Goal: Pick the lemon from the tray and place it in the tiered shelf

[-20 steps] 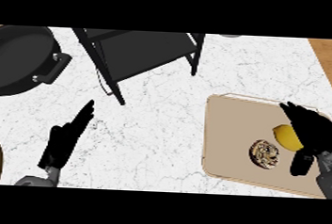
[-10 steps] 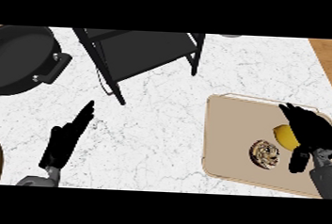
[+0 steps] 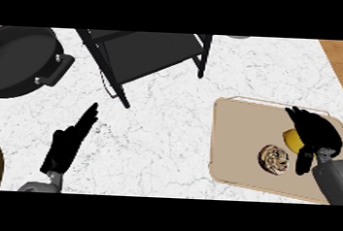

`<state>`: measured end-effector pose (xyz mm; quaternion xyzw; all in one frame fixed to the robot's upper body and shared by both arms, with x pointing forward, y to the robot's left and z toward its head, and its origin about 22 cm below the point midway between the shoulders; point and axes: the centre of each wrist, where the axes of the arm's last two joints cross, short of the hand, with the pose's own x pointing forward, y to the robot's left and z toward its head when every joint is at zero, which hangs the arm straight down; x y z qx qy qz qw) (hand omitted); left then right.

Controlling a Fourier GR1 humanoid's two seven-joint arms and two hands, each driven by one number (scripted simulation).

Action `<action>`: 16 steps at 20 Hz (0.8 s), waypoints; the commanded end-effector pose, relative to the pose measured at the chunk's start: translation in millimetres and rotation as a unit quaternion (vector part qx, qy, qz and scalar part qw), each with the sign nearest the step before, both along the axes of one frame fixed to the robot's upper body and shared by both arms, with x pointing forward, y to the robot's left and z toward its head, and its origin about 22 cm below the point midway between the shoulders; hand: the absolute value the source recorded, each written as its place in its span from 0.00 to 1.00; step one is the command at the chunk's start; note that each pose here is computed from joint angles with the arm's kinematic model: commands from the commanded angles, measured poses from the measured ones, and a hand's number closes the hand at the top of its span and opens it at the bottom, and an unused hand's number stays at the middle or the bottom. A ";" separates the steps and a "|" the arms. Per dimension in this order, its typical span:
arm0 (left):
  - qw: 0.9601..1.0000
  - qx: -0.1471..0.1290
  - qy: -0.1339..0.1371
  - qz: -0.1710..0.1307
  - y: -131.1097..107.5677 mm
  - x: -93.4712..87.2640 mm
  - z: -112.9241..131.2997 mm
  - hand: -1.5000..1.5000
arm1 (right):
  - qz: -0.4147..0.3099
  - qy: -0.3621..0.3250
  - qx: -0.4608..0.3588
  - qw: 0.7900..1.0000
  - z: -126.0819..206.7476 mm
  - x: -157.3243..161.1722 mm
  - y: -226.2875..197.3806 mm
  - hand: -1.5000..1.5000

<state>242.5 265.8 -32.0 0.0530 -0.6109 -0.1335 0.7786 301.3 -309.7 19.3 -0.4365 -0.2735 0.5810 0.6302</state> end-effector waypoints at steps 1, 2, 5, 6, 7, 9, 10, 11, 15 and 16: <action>1.000 -0.005 -0.006 0.003 4.7 12.2 0.3 0.50 | 0.000 0.005 0.007 1.000 2.5 7.2 1.7 1.00; 1.000 -0.001 0.003 0.000 0.4 -11.2 0.9 0.50 | 0.020 0.012 0.019 1.000 -20.5 -3.9 11.1 1.00; 1.000 -0.001 0.005 -0.002 -4.6 4.4 12.8 0.50 | 0.060 0.018 0.019 0.998 5.8 10.0 -2.6 1.00; 1.000 0.002 0.002 0.008 0.1 -1.7 8.2 0.50 | 0.062 0.011 0.031 0.998 -18.8 -5.3 25.1 1.00; 1.000 -0.005 0.004 -0.006 -4.0 0.9 -9.4 0.50 | 0.057 -0.001 0.030 0.998 -9.1 0.7 -17.0 1.00; 1.000 -0.009 0.009 -0.005 -2.4 -6.0 5.2 0.50 | 0.068 -0.010 0.030 0.997 -18.1 7.5 -2.7 1.00; 1.000 0.002 0.000 0.005 -4.3 0.1 14.2 0.50 | 0.059 -0.019 0.028 0.998 -14.5 11.9 -2.9 1.00; 1.000 0.007 0.000 -0.006 12.2 -11.7 -6.7 0.50 | 0.066 -0.026 0.027 0.997 -25.5 0.2 5.3 1.00; 1.000 -0.007 0.006 -0.004 -7.5 12.6 -0.8 0.50 | 0.065 -0.073 0.013 0.995 -4.6 -0.6 8.1 1.00; 1.000 -0.008 0.008 -0.002 11.3 -18.1 -13.5 0.50 | 0.056 -0.082 0.008 0.995 -0.3 0.8 3.1 1.00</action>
